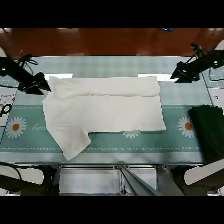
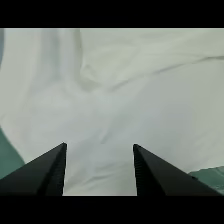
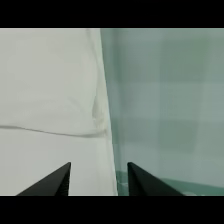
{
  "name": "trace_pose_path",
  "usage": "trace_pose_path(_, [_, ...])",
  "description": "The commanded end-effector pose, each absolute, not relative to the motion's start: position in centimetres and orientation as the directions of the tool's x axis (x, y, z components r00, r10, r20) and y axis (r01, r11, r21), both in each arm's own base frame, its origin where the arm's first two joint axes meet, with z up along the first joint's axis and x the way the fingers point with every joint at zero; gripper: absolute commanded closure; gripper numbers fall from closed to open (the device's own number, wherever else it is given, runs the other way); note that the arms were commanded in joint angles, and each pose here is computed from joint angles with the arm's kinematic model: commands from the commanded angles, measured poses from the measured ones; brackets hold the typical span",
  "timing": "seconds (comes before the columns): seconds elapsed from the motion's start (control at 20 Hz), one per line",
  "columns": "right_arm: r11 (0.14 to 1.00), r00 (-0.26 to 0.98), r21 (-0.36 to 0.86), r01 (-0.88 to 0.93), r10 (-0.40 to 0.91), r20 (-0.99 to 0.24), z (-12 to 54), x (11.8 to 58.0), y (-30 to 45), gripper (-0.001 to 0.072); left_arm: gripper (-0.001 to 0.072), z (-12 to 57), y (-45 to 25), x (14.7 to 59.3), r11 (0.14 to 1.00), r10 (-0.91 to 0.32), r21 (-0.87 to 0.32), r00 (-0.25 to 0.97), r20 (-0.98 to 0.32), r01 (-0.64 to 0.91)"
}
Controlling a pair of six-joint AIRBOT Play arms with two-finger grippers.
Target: Fold the shirts.
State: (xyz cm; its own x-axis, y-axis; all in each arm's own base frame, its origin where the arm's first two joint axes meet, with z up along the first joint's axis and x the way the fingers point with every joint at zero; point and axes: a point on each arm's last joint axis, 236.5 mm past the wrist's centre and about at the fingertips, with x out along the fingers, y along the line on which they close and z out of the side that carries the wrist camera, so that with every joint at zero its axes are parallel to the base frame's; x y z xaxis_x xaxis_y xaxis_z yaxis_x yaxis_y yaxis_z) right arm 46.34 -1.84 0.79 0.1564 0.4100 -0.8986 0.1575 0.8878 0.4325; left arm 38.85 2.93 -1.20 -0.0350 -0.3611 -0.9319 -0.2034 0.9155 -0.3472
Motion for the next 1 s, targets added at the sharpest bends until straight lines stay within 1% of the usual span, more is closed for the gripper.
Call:
trace_pose_path(0.0, [0.897, 0.287, 0.391, 0.205, 0.327, -0.901, 4.8, 44.2, -5.6, 0.0298, 0.0198, -1.2, 6.1, 31.9, 0.873, -0.369, -0.332, -0.04, -0.928, -0.357])
trace_pose_path(0.05, [0.899, 0.313, 0.387, 0.204, 0.315, -0.896, 4.9, 42.9, -5.9, 0.0298, 0.0198, -2.1, 6.6, 29.7, 0.831, -0.394, -0.355, -0.002, -0.919, -0.428])
trace_pose_path(0.1, [0.894, 0.334, 0.399, 0.203, 0.319, -0.887, 4.6, 41.5, -5.9, 0.0298, 0.0198, -2.7, 6.6, 28.4, 0.773, -0.431, -0.41, 0.073, -0.899, -0.484])
trace_pose_path(0.2, [0.854, 0.382, 0.477, 0.208, 0.379, -0.843, 3.4, 38.7, -4.6, 0.0298, 0.0198, -3.6, 5.9, 26.6, 0.606, -0.509, -0.555, 0.259, -0.821, -0.569])
trace_pose_path(0.25, [0.824, 0.411, 0.53, 0.202, 0.42, -0.809, 3.0, 37.5, -3.5, 0.0298, 0.0198, -4.2, 5.7, 25.4, 0.531, -0.528, -0.602, 0.323, -0.785, -0.596])
trace_pose_path(0.3, [0.785, 0.44, 0.588, 0.196, 0.466, -0.768, 2.8, 36.3, -2.2, 0.0298, 0.0198, -5.2, 5.7, 23.6, 0.484, -0.536, -0.602, 0.328, -0.777, -0.635])
trace_pose_path(0.35, [0.745, 0.47, 0.645, 0.169, 0.514, -0.717, 2.9, 35.3, -0.7, 0.0298, 0.0198, -6.4, 5.5, 21.8, 0.444, -0.551, -0.585, 0.308, -0.776, -0.679])
trace_pose_path(0.4, [0.719, 0.492, 0.681, 0.139, 0.547, -0.678, 3.2, 34.5, 0.7, 0.0299, 0.0198, -7.1, 5.2, 20.7, 0.412, -0.563, -0.577, 0.3, -0.77, -0.705])
trace_pose_path(0.45, [0.706, 0.499, 0.697, 0.121, 0.564, -0.658, 3.1, 33.7, 1.6, 0.0299, 0.0198, -7.6, 4.7, 20.2, 0.398, -0.577, -0.579, 0.297, -0.761, -0.711])
trace_pose_path(0.6, [0.709, 0.495, 0.697, 0.11, 0.569, -0.657, 2.7, 32.1, 2.6, 0.0299, 0.0198, -8.0, 3.3, 20.0, 0.436, -0.595, -0.581, 0.264, -0.759, -0.688])
trace_pose_path(0.75, [0.707, 0.487, 0.699, 0.106, 0.576, -0.657, 2.6, 31.7, 2.9, 0.0299, 0.0198, -8.7, 2.2, 19.8, 0.511, -0.596, -0.556, 0.197, -0.779, -0.655])
trace_pose_path(0.85, [0.709, 0.49, 0.697, 0.107, 0.573, -0.657, 2.6, 31.8, 2.8, 0.0299, 0.0198, -9.4, 2.2, 20.0, 0.518, -0.575, -0.524, 0.179, -0.799, -0.676])
trace_pose_path(0.95, [0.709, 0.489, 0.698, 0.107, 0.573, -0.657, 2.6, 31.8, 2.8, 0.0299, 0.0198, -9.8, 1.7, 20.0, 0.53, -0.586, -0.521, 0.154, -0.795, -0.669])
